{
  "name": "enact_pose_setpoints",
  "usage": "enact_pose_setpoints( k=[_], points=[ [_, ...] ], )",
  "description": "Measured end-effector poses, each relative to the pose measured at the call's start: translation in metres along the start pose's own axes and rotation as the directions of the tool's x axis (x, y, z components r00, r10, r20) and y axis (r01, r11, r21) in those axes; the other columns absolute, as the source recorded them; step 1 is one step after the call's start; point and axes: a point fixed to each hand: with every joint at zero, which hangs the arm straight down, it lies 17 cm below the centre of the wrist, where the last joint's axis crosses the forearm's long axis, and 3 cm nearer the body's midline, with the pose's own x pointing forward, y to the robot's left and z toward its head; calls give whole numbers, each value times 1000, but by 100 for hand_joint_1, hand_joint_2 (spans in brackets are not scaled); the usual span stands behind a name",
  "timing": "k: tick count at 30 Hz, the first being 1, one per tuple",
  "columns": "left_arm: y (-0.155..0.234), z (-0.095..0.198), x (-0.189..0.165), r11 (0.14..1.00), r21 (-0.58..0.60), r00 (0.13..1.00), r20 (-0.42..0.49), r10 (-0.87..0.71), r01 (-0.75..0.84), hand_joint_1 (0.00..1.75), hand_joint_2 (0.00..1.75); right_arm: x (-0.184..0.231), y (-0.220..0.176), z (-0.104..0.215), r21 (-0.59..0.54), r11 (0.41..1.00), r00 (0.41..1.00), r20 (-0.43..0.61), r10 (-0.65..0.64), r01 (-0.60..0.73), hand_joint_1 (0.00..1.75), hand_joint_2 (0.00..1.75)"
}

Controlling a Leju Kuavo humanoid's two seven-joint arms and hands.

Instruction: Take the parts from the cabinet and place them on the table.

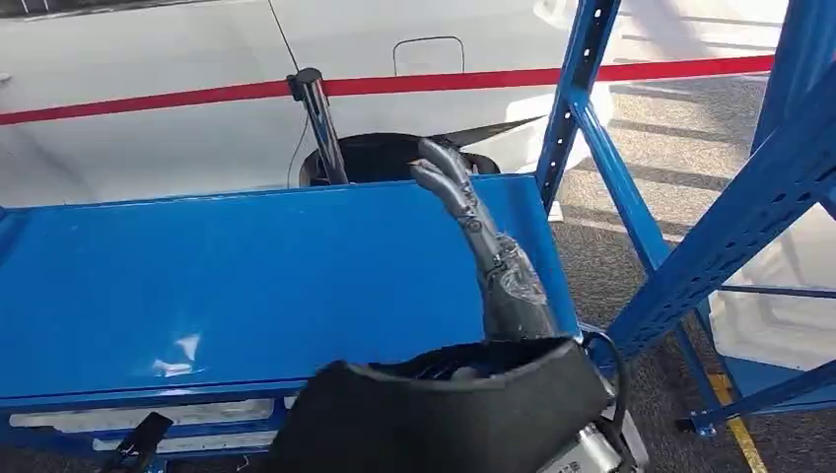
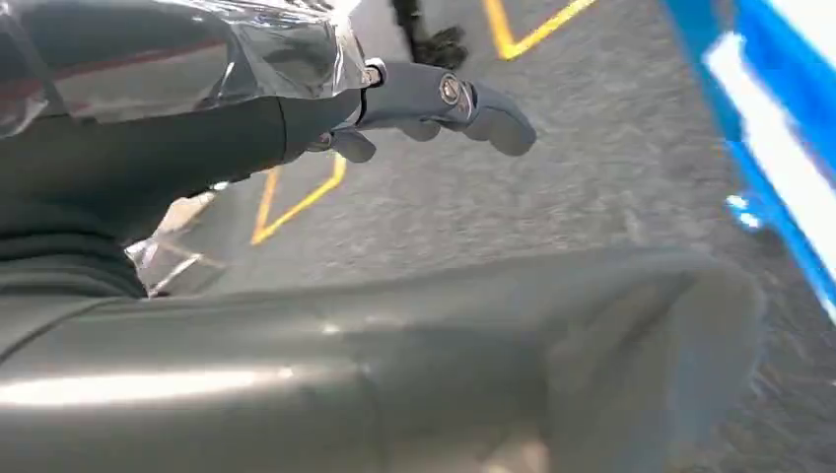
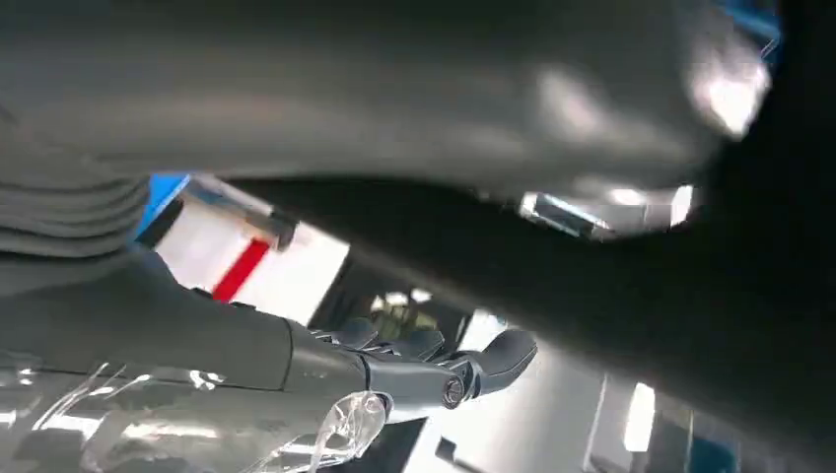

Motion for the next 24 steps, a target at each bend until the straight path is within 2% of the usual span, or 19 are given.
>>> enact_pose_setpoints(
  k=[5, 11, 19, 24],
  points=[
    [23, -2, -16, 999, 22, 999, -27, 24, -23, 0, 0, -4, 17, -1, -9, 999, 998, -25, -49, 49, 0, 0],
    [32, -3, -13, 999, 42, 1000, 24, -14, 13, 0, 0, -19, 19, 7, -28, 999, 996, -85, -22, 20, 0, 0],
    [15, -2, 8, 995, 70, 992, 94, -79, 73, 0, 0, -33, 15, 9, -15, 997, 986, -151, 73, -76, 0, 0],
    [-10, 2, 29, 993, 71, 984, 143, -101, 92, 0, 0, -32, -6, 1, 2, 990, 977, -163, 141, -142, 0, 0]
  ],
)
